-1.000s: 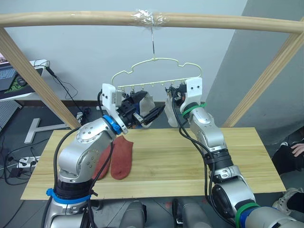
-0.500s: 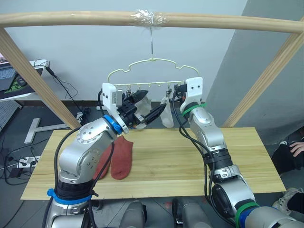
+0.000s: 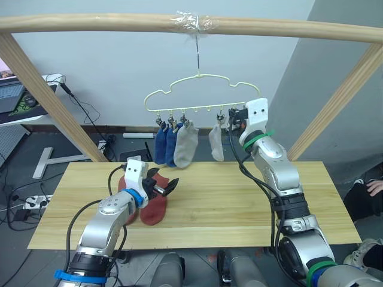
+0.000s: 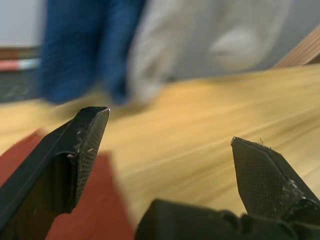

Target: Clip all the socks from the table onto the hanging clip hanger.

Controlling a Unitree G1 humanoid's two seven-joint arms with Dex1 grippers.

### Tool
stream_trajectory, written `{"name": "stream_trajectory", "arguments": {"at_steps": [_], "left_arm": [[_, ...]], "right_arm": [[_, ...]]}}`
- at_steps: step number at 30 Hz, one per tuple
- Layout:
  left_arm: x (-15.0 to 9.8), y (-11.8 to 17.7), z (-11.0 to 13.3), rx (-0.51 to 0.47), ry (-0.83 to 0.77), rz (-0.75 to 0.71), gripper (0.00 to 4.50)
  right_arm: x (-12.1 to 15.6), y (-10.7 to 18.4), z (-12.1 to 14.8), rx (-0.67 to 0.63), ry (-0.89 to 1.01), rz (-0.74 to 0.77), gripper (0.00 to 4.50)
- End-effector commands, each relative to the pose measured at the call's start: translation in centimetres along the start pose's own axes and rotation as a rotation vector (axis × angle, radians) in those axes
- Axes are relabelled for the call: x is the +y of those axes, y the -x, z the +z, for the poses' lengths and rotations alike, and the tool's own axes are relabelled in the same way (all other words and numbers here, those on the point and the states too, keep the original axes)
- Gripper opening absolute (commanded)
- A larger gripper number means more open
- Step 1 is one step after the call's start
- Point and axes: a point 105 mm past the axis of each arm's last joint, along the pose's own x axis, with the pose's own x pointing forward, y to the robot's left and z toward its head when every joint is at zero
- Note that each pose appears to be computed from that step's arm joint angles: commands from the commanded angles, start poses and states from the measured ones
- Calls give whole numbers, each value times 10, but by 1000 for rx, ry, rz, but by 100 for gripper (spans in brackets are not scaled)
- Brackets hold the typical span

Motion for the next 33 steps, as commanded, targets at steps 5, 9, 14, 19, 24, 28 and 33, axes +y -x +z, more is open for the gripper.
{"name": "stream_trajectory", "arguments": {"at_steps": [5, 9, 14, 19, 24, 28, 33], "left_arm": [[21, -11, -53, 171, -18, 151, 450], [18, -16, -69, 216, 30, 139, 450], [7, -27, -83, 264, 35, 76, 450], [9, -24, -93, 302, -9, 58, 370], [3, -20, -98, 308, -15, 30, 216], [0, -20, -101, 315, -24, 23, 110], [-25, -29, -65, 169, -42, -72, 5]], "right_arm": [[-3, 7, 12, -26, 4, -6, 2], [-5, 7, 14, -24, 7, -9, 2], [-9, 7, 13, -17, 1, -21, 2], [-11, 7, 13, -14, 1, -29, 0], [-12, 9, 12, -9, 2, -32, 0], [-15, 8, 11, -4, 0, -32, 0], [-26, 3, 11, 68, -96, -4, 0]]}}
